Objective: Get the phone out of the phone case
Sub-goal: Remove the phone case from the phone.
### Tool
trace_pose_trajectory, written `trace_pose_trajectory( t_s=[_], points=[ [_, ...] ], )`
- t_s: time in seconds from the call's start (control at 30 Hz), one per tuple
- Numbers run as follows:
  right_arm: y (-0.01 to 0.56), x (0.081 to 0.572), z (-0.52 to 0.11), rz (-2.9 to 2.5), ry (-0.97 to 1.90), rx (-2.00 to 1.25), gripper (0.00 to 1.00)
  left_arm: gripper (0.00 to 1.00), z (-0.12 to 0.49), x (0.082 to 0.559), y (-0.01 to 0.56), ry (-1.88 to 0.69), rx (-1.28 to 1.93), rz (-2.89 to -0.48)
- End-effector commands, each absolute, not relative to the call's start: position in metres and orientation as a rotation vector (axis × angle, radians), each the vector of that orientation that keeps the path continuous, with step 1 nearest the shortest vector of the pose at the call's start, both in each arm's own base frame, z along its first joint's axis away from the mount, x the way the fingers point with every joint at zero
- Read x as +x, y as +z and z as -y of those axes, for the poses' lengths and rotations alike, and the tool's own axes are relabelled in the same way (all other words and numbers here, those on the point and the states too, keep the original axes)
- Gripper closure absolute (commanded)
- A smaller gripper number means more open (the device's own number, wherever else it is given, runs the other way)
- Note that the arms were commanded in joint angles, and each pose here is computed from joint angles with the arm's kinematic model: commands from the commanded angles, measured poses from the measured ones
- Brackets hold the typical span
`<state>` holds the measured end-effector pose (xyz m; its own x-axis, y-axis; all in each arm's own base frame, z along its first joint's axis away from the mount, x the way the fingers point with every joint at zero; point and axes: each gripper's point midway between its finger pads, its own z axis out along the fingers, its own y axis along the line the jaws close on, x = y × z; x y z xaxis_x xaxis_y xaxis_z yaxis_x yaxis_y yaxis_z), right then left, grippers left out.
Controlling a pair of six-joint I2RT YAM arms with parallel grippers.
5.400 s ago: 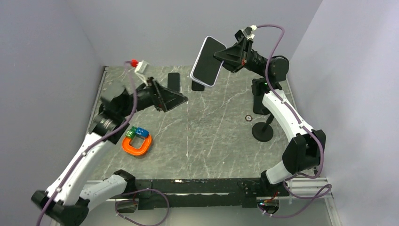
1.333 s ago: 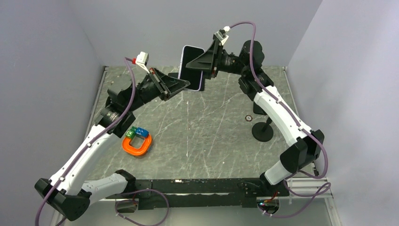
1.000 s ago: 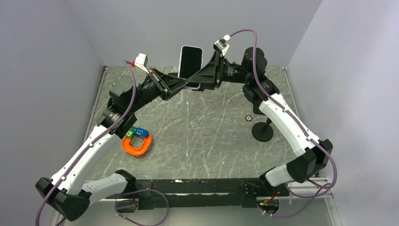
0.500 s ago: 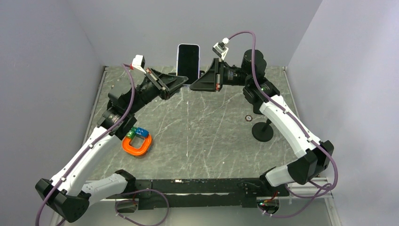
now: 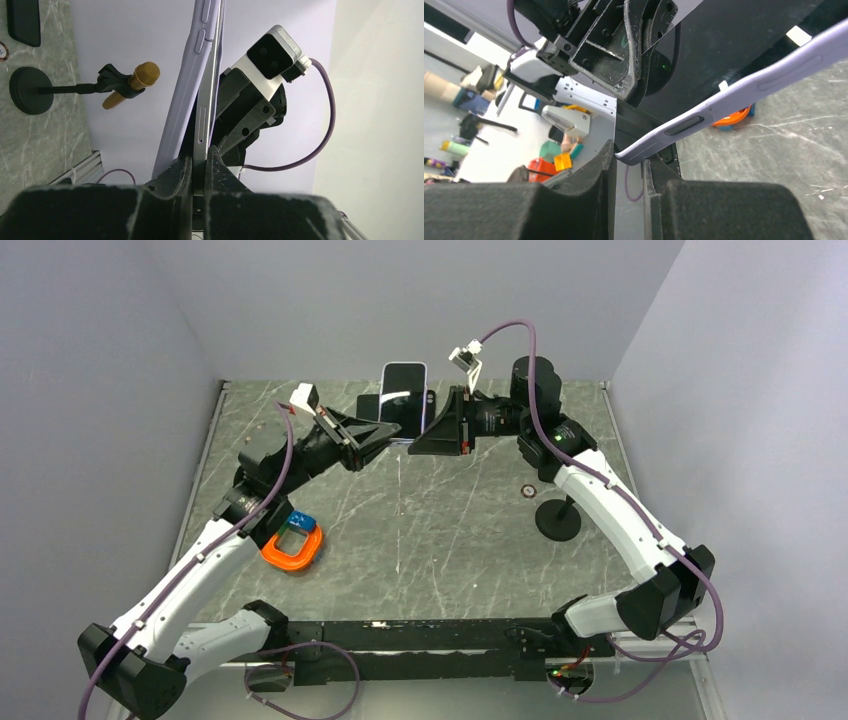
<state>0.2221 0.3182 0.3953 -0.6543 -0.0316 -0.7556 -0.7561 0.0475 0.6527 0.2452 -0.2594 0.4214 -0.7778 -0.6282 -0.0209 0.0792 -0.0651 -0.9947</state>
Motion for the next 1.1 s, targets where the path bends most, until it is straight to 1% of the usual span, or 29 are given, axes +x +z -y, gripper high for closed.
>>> trace_pose_trajectory(
  t_s=[0.0, 0.23, 0.47, 0.5, 0.57, 0.6, 0.67, 0.73, 0.77, 0.8, 0.9, 0.93, 0.97, 1.0, 1.07],
  points=[
    [0.397, 0.226, -0.319, -1.58, 1.511, -1.001, 1.0, 1.0, 0.243, 0.221, 0.477, -2.084, -0.601, -1.557],
    [0.387, 0.242, -0.322, -1.617, 1.445, -0.98, 1.0, 1.0, 0.239, 0.22, 0.477, -2.079, -0.617, -1.541],
    [0.408, 0.248, -0.313, -1.652, 1.426, -0.762, 1.0, 1.0, 0.231, 0.233, 0.484, -2.063, -0.615, -1.395],
    [0.412, 0.244, -0.312, -1.647, 1.456, -0.746, 0.9, 1.0, 0.229, 0.237, 0.482, -2.041, -0.635, -1.387],
    [0.42, 0.231, -0.311, -1.623, 1.536, -0.718, 0.65, 1.0, 0.225, 0.243, 0.479, -2.014, -0.669, -1.359],
    [0.422, 0.227, -0.31, -1.628, 1.571, -0.675, 0.54, 1.0, 0.223, 0.246, 0.479, -2.013, -0.682, -1.336],
    [0.428, 0.221, -0.307, -1.595, 1.656, -0.576, 0.43, 1.0, 0.219, 0.252, 0.484, -2.02, -0.707, -1.272],
    [0.442, 0.219, -0.305, -1.497, 1.701, -0.49, 0.35, 1.0, 0.218, 0.257, 0.488, -2.02, -0.722, -1.243],
    [0.447, 0.221, -0.304, -1.464, 1.71, -0.444, 0.34, 1.0, 0.218, 0.26, 0.49, -2.023, -0.728, -1.23],
    [0.447, 0.223, -0.306, -1.452, 1.722, -0.423, 0.34, 1.0, 0.219, 0.262, 0.491, -2.03, -0.735, -1.221],
    [0.443, 0.236, -0.309, -1.469, 1.697, -0.361, 0.39, 1.0, 0.222, 0.266, 0.495, -2.059, -0.745, -1.203],
    [0.44, 0.242, -0.309, -1.484, 1.684, -0.325, 0.44, 1.0, 0.223, 0.266, 0.495, -2.065, -0.748, -1.205],
    [0.439, 0.246, -0.31, -1.484, 1.68, -0.306, 0.51, 1.0, 0.225, 0.266, 0.495, -2.067, -0.751, -1.21],
    [0.439, 0.25, -0.31, -1.482, 1.679, -0.296, 0.54, 1.0, 0.225, 0.267, 0.494, -2.069, -0.756, -1.215],
    [0.44, 0.255, -0.314, -1.479, 1.679, -0.292, 0.55, 1.0, 0.226, 0.267, 0.492, -2.072, -0.761, -1.223]
  ],
)
